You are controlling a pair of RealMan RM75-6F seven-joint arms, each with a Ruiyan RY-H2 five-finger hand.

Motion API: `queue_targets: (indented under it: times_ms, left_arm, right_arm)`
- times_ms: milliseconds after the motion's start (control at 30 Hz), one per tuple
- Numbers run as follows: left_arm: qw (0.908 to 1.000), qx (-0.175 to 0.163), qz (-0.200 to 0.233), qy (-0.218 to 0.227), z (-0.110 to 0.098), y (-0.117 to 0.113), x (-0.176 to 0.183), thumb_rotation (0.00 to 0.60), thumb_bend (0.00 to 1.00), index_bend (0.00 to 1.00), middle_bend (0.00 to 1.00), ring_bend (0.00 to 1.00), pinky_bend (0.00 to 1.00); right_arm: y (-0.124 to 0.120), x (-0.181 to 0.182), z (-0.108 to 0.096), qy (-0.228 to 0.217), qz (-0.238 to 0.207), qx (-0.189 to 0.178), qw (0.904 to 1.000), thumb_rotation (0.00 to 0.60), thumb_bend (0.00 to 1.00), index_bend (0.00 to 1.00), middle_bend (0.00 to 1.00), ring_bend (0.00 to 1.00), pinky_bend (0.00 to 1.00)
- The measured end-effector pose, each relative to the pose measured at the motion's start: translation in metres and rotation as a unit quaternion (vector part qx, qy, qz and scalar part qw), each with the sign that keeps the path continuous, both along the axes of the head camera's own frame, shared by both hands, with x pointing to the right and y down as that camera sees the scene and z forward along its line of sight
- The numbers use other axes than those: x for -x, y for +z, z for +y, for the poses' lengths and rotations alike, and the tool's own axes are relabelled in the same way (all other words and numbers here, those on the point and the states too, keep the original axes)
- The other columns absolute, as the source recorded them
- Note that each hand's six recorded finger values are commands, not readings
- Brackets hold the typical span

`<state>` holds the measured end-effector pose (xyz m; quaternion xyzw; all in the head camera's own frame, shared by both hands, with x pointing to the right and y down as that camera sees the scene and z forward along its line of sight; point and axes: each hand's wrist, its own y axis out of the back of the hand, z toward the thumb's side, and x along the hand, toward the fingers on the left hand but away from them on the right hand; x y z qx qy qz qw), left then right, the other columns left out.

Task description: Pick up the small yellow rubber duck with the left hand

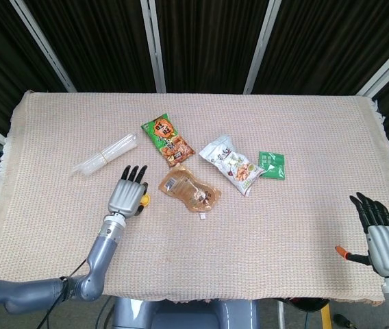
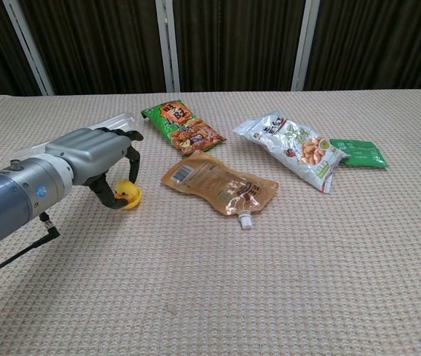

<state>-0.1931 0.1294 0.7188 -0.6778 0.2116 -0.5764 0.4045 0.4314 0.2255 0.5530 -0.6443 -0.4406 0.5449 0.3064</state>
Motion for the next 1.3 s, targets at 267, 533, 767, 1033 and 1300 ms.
queue_targets:
  times_ms: [267, 533, 767, 1033, 1300]
  left_arm:
    - [0.9998, -0.003, -0.016, 0.011, 0.000, 0.001, 0.001, 0.600, 0.38, 0.27, 0.00, 0.00, 0.00]
    - [0.9999, -0.007, -0.010, 0.011, -0.002, -0.007, 0.001, 0.600, 0.38, 0.15, 0.00, 0.00, 0.00]
    - [0.9996, -0.018, 0.023, 0.003, 0.001, -0.027, 0.005, 0.600, 0.34, 0.12, 0.00, 0.00, 0.00]
    - [0.9981, -0.052, 0.033, 0.003, 0.016, -0.069, 0.055, 0.600, 0.05, 0.01, 0.00, 0.00, 0.00]
    - [0.9956, -0.087, 0.022, -0.027, 0.052, -0.124, 0.144, 0.600, 0.02, 0.00, 0.00, 0.00, 0.00]
  right_arm:
    - [-0.001, 0.000, 0.001, 0.001, -0.003, -0.002, 1.0000, 0.600, 0.01, 0.03, 0.00, 0.00, 0.00]
    - [-0.001, 0.000, 0.000, 0.001, -0.002, -0.003, 1.0000, 0.600, 0.01, 0.03, 0.00, 0.00, 0.00]
    - [0.000, -0.001, 0.000, 0.003, 0.000, -0.001, 1.0000, 0.600, 0.01, 0.03, 0.00, 0.00, 0.00]
    - [0.000, -0.001, 0.002, -0.001, 0.008, 0.003, 1.0000, 0.600, 0.01, 0.03, 0.00, 0.00, 0.00]
    - [0.001, 0.001, 0.003, -0.007, 0.022, 0.003, 0.9997, 0.600, 0.01, 0.02, 0.00, 0.00, 0.00]
